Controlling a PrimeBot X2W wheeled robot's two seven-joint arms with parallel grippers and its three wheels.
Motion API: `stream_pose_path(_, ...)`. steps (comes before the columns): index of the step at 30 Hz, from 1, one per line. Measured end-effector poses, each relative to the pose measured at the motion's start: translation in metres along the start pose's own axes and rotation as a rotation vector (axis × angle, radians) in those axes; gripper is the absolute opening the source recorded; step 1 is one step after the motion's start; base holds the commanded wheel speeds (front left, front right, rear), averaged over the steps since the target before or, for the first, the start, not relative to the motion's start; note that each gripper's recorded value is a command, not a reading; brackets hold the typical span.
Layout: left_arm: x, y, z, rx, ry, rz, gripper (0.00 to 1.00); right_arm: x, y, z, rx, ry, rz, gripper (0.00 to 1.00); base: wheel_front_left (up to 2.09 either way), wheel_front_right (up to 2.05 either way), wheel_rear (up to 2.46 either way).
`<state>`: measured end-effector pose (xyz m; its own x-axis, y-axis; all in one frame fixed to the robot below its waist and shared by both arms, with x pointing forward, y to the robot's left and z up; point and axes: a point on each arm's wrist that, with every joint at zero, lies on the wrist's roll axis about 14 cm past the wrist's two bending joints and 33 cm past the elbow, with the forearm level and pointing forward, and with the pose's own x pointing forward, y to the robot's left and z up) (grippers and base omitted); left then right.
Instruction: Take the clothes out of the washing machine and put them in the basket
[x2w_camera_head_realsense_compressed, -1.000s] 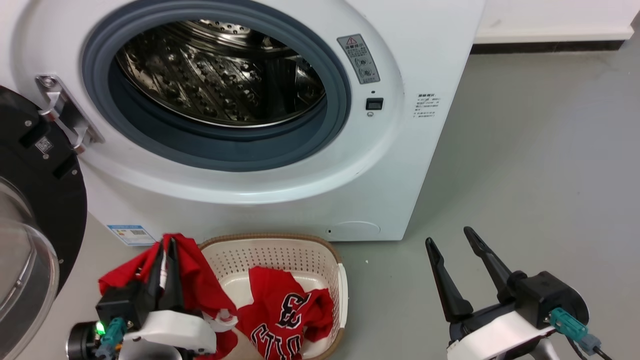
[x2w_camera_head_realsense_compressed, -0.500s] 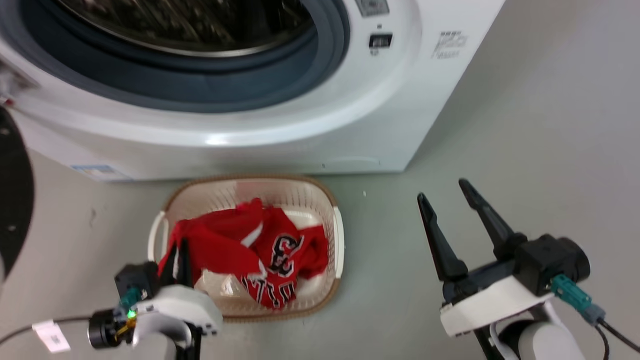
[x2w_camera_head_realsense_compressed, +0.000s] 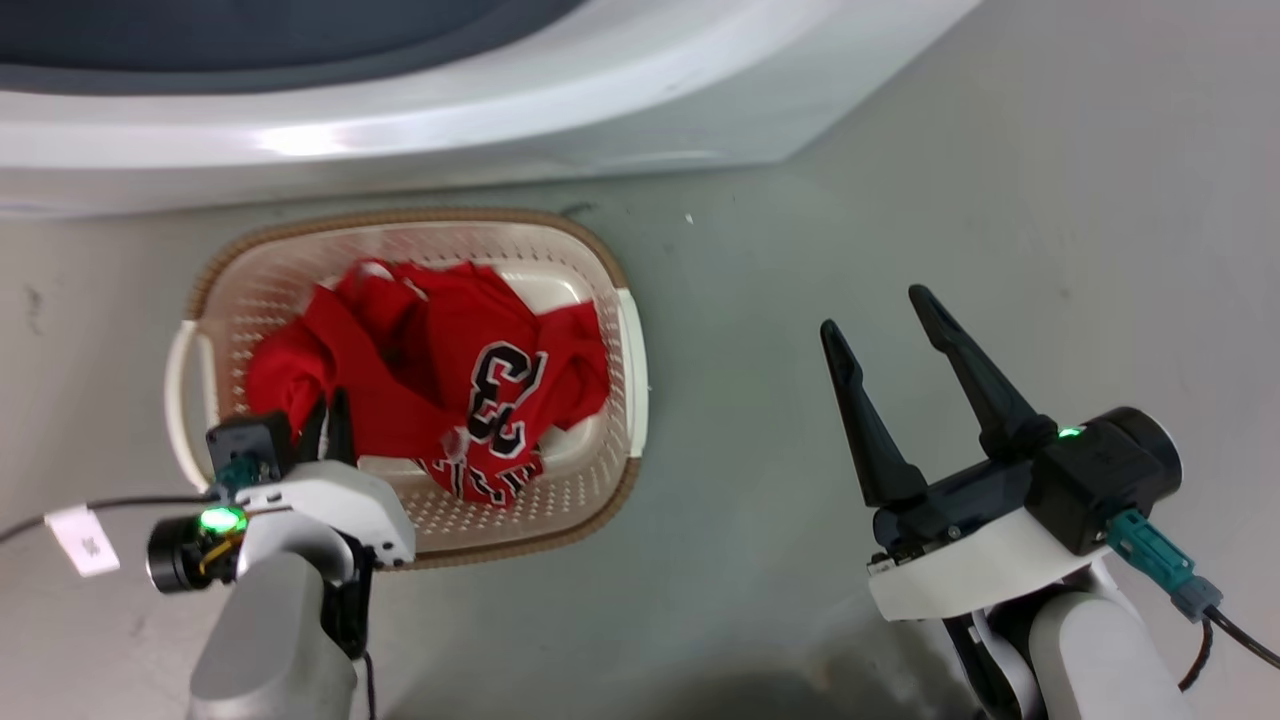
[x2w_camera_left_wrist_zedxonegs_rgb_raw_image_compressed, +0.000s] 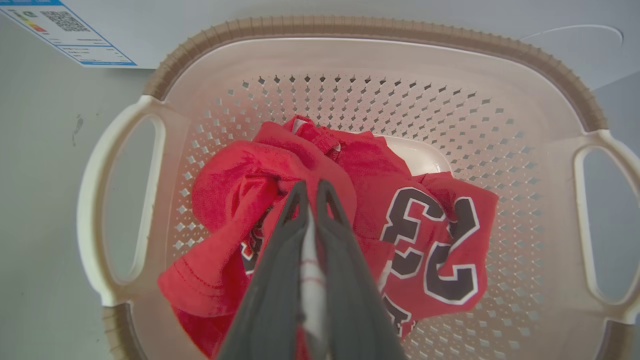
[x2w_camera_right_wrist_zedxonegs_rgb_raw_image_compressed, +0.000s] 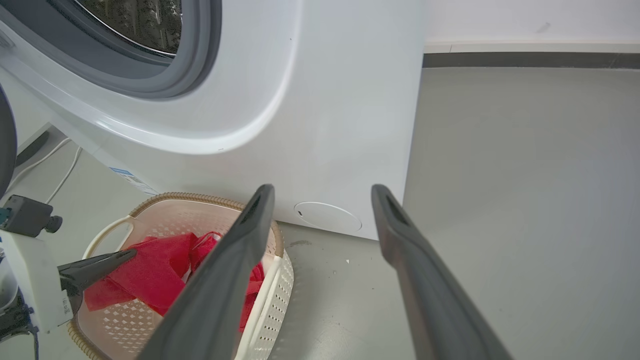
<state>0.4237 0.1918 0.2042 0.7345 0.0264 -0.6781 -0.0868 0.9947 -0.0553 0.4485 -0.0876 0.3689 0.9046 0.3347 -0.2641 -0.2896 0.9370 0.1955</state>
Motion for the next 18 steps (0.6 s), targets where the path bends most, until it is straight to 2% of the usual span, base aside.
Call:
stream_pose_path(3,0.024,-0.003,-0.026,0.045,0.083,-0.012,0.00,0.004,-0.011,-0.020,0.010,0.039,-0.022,1.00,0.00,0.00,0.00)
stream_pose_path(8,0.033,-0.012,-0.054,0.058,0.177,-0.027,0.00,0.001,-0.021,-0.030,0.013,0.061,-0.049,1.00,0.00,0.00,0.00)
stream_pose_path(10,0.032,-0.013,-0.063,0.073,0.209,-0.028,0.50,-0.001,-0.023,-0.032,0.017,0.067,-0.056,1.00,0.00,0.00,0.00)
stream_pose_path(11,0.031,-0.014,-0.063,0.078,0.210,-0.027,1.00,-0.001,-0.023,-0.031,0.016,0.065,-0.057,1.00,0.00,0.00,0.00)
stream_pose_path(18,0.018,-0.015,-0.042,0.032,0.162,-0.006,1.00,-0.004,-0.022,-0.011,-0.008,0.009,-0.057,1.00,0.00,0.00,0.00)
